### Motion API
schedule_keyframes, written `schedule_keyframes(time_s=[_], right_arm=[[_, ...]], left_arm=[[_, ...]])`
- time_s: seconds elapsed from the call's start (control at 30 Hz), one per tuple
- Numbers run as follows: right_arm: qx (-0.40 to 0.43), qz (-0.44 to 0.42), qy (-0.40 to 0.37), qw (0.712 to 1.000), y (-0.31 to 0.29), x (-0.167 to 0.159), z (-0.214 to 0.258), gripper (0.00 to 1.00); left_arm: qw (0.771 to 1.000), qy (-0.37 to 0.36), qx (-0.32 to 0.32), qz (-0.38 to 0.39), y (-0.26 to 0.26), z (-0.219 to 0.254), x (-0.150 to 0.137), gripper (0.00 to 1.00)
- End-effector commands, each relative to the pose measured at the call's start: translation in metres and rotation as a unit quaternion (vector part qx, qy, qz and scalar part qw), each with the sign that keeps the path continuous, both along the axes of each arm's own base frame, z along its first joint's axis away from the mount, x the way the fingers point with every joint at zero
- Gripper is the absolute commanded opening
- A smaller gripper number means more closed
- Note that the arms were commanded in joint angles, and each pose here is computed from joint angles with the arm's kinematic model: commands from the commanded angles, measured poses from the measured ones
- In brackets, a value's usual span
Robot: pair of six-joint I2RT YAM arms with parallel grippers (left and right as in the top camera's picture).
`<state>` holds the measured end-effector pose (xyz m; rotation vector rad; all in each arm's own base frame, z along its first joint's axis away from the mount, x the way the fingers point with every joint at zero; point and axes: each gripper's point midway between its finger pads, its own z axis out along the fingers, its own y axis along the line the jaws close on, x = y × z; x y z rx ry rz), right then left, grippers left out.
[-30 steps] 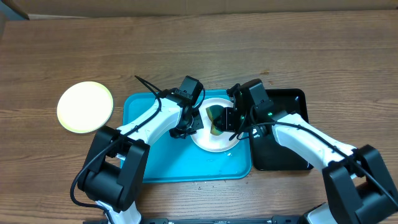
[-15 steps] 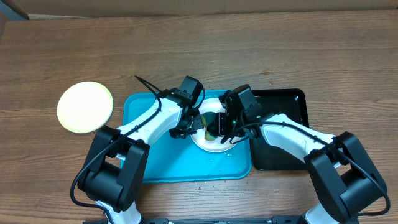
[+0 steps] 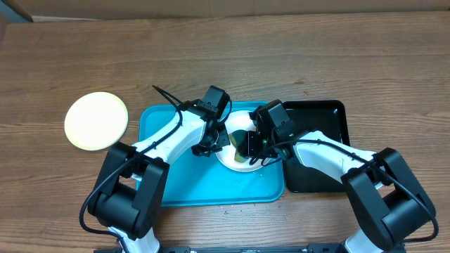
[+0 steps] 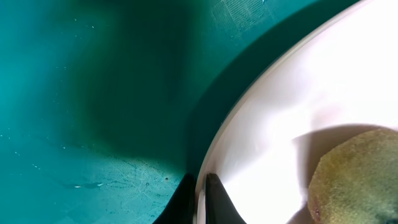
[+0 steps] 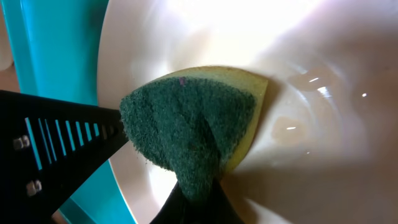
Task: Clean dirty plates on tray and stack at the side
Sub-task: 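Scrub the white plate with the sponge held by the right gripper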
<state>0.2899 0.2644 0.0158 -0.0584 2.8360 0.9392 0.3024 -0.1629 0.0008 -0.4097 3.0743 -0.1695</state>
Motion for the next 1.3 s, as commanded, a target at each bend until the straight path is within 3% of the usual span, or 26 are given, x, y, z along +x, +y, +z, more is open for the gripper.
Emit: schedule_keyframes(time_s=[0.0, 0.33, 0.57, 0.8, 0.93, 1.03, 1.13, 1.27], right_arm=[[-0.020, -0.010, -0.006, 1.000, -0.005, 0.002, -0.006, 0.04], [-0.077, -0.046, -0.036, 0.995, -0.025, 0.017, -0.014, 0.04], [-0.073, -0.084, -0.034, 0.993, -0.041, 0.033, -0.012, 0.04], [-0.004, -0.070, -0.040, 0.997, -0.034, 0.053, 0.017, 0.04], [0.096, 0.016, -0.066, 0.993, 0.000, 0.051, 0.070, 0.04], [0.130, 0.032, -0.084, 0.987, 0.006, 0.048, 0.107, 0.04], [0.098, -0.002, -0.097, 0.990, -0.016, 0.049, 0.126, 0.04], [-0.014, -0.074, -0.084, 0.994, -0.074, 0.046, 0.113, 0.04]], left_arm=[[0.995, 0.061, 0.084, 0.002, 0.033, -0.040, -0.033, 0.04], [0.995, 0.061, 0.084, 0.002, 0.033, -0.040, -0.033, 0.04], [0.995, 0.062, 0.084, 0.002, 0.033, -0.040, -0.033, 0.04], [0.995, 0.061, 0.084, 0.002, 0.033, -0.040, -0.033, 0.04], [0.995, 0.061, 0.084, 0.002, 0.033, -0.040, -0.033, 0.04], [0.994, 0.063, 0.085, 0.002, 0.033, -0.040, -0.034, 0.04], [0.994, 0.063, 0.086, 0.001, 0.034, -0.040, -0.034, 0.04], [0.994, 0.063, 0.085, 0.000, 0.034, -0.040, -0.034, 0.04]])
